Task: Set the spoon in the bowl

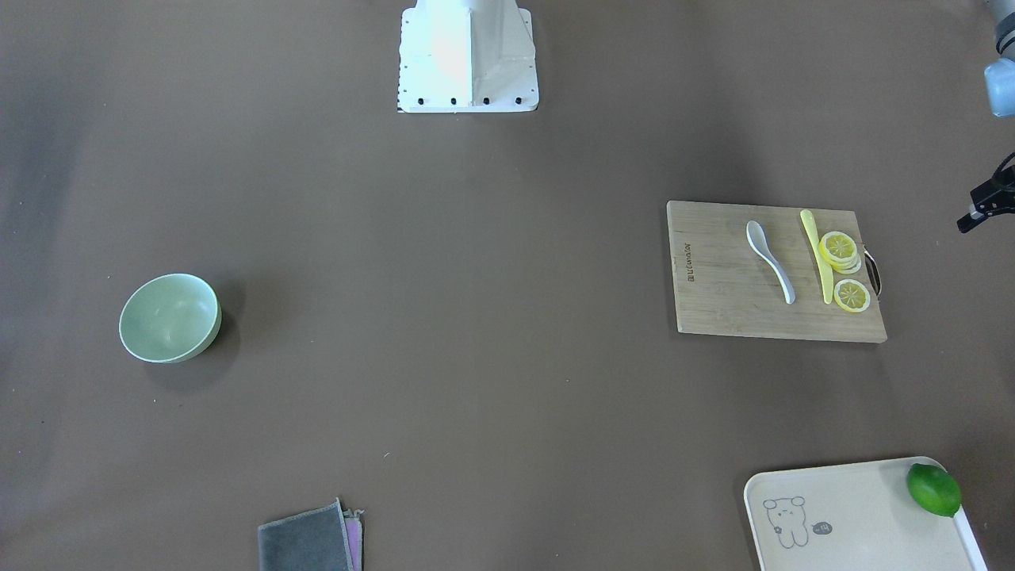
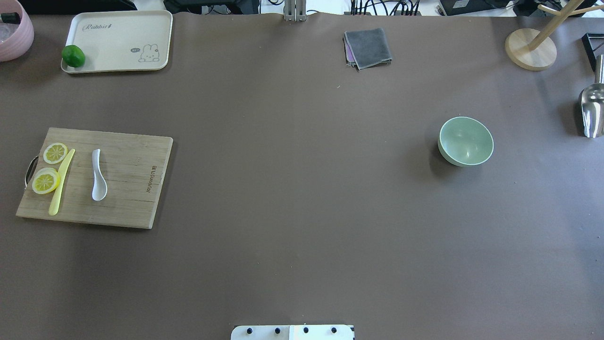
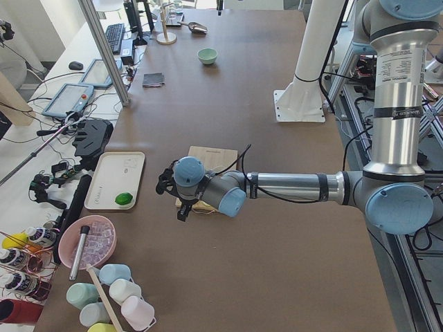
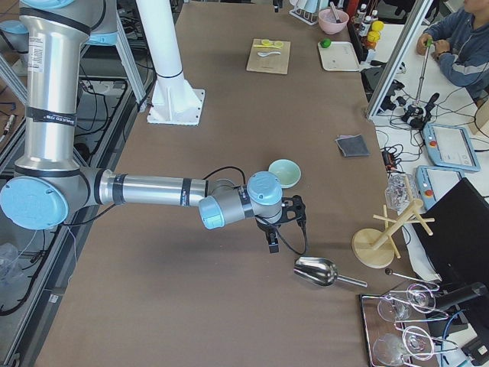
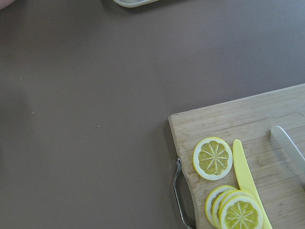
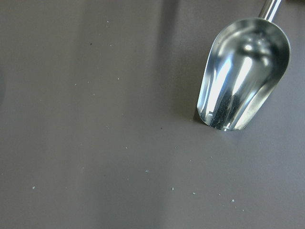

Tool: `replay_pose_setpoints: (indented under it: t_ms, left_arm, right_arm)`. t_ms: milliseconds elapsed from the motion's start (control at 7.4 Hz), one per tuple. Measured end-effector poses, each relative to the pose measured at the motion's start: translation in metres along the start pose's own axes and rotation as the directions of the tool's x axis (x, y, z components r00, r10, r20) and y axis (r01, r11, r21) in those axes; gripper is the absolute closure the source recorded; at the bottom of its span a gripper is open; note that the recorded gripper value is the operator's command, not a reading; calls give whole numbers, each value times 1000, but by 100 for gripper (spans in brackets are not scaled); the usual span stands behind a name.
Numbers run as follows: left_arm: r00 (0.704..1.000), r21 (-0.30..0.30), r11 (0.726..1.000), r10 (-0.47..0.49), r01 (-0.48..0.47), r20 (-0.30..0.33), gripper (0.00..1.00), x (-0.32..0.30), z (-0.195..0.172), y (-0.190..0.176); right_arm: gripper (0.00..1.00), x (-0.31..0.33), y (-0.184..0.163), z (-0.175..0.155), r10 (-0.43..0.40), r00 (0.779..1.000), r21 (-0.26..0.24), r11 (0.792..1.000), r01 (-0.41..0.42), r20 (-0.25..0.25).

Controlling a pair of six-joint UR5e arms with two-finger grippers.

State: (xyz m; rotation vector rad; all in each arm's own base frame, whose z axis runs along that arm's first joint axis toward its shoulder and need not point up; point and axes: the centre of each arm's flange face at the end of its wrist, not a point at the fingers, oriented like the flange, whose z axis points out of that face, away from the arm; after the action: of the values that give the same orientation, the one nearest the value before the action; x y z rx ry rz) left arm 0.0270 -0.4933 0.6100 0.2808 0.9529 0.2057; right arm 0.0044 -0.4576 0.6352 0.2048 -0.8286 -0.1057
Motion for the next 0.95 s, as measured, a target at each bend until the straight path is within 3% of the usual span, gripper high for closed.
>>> replay_pose_setpoints:
  t_ms: [135,405,676,946]
  left_arm:
    - [1000,9,1000,-2,2,-2,3,8,-4,-3]
    - [997,4,997,-76,76,-18,3,32,0,-14]
    - [978,-28,978,-206,205,-44,3,73,18,-31]
    - [967,-41,968,-251,249,-36,3,117,40,-52]
  right_arm:
    - [0,-4,0,3,3,1000,-8,1000,-3,12]
    - [1,-32,-15,10,31,998,-19,999,-30,62]
    - [2,-102,-59,29,77,992,-22,997,-75,96]
    - [10,-175,-93,57,100,992,-24,995,-98,83]
